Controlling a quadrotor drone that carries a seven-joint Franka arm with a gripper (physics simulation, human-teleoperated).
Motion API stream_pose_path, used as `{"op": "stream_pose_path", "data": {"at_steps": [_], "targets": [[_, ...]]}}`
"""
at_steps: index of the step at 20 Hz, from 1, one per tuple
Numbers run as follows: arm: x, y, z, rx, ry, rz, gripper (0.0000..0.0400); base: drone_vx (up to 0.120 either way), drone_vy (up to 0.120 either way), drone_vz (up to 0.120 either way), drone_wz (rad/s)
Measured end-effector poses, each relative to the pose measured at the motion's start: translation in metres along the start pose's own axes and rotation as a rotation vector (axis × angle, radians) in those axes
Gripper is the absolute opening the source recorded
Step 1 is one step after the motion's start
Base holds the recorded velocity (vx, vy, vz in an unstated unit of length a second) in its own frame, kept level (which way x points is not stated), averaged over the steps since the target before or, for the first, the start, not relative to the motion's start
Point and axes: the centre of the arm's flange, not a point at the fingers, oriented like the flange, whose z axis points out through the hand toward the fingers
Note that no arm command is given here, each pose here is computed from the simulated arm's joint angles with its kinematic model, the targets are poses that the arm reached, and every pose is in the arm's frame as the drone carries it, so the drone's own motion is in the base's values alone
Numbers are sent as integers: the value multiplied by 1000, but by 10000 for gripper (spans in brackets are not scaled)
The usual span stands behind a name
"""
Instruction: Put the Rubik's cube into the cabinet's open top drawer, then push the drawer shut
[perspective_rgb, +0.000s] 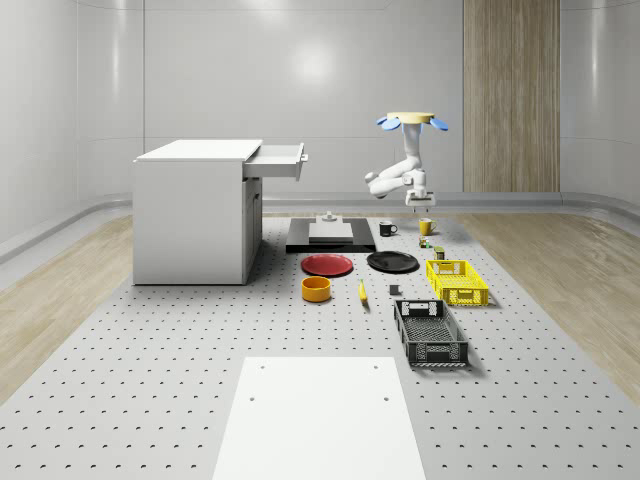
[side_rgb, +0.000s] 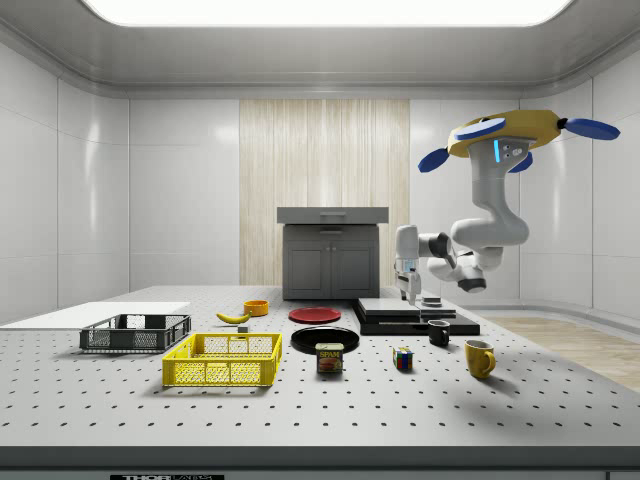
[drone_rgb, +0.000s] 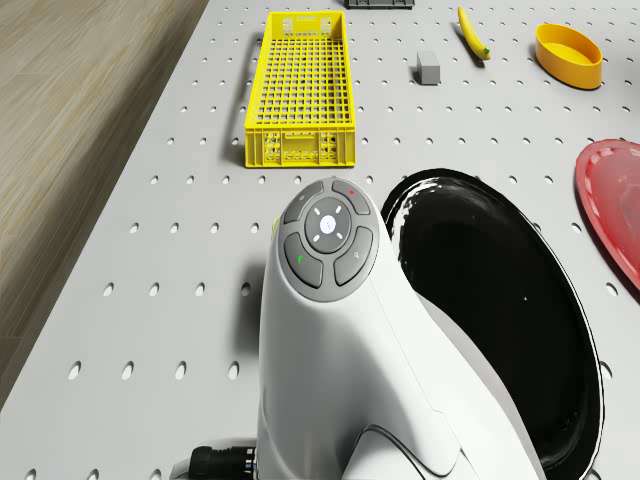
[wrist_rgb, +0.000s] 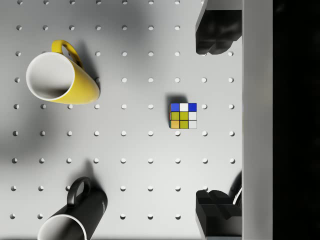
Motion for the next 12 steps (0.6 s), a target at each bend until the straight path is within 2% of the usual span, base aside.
{"op": "stream_pose_path", "data": {"at_steps": [4,8,10,12], "targets": [[-1,-1,0,-7,7,0,400,110,0,-120,0],[-1,-1,0,-10,10,0,400,0,0,-120,0],[-1,-1,0,-11,11,0,400,0,120,-120,0],[-1,-1,0,-11,12,0,400,0,0,-120,0]]}}
